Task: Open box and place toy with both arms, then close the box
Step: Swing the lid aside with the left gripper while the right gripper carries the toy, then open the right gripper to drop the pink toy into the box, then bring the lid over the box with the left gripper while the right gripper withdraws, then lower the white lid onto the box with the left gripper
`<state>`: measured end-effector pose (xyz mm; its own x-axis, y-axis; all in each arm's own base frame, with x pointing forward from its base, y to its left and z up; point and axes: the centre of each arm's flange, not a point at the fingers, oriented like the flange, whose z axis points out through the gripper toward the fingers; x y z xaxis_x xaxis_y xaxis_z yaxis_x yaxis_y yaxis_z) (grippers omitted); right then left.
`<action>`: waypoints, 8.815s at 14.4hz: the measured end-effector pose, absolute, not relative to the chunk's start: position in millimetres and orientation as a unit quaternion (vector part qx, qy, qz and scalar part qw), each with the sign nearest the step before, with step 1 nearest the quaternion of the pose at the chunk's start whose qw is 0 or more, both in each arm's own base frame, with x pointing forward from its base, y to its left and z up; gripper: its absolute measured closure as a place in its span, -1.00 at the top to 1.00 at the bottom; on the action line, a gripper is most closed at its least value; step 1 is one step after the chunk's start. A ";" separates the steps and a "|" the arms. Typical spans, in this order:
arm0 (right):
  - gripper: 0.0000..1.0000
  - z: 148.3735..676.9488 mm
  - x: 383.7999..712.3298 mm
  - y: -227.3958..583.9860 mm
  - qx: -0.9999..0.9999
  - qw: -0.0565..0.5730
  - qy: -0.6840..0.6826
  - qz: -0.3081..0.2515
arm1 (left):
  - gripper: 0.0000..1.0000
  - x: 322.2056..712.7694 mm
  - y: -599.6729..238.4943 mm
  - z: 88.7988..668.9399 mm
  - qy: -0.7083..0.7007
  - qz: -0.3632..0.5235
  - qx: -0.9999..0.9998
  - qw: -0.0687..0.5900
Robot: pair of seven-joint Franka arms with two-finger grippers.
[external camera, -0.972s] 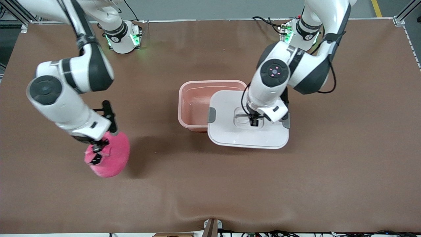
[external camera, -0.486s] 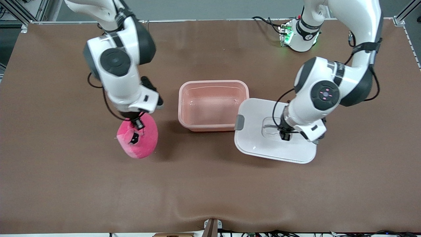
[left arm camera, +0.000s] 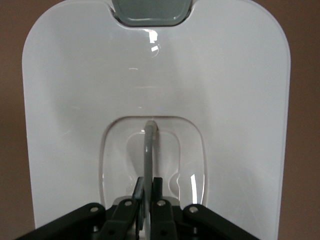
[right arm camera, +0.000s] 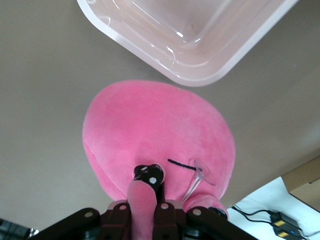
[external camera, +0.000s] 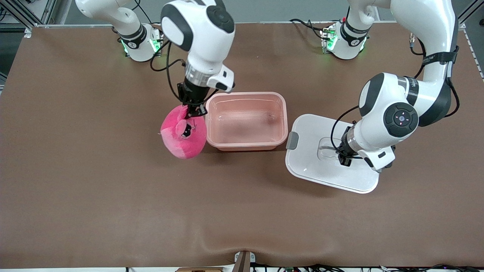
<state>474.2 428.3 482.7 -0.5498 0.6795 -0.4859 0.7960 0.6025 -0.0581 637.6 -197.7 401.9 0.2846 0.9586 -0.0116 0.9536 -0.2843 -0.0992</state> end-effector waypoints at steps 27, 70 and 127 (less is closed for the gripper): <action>1.00 462.6 374.7 534.7 0.440 0.276 0.846 -0.121 | -0.86 639.7 -177.7 357.7 -0.562 0.060 -0.822 0.062; 1.00 578.7 563.2 -18.4 0.999 -0.008 -0.001 -0.039 | -0.86 534.8 -406.6 424.0 -0.722 0.051 -0.690 0.033; 1.00 628.2 548.1 9.2 0.999 -0.009 -0.009 -0.031 | -0.86 448.7 -521.6 345.0 -0.704 0.002 -0.710 0.014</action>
<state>548.1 9.2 628.2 0.9979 -0.0167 -0.0630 -0.0178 -0.9997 -0.0183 448.7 -521.6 345.0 0.0093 0.9998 0.0164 0.9997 -0.0090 -0.0233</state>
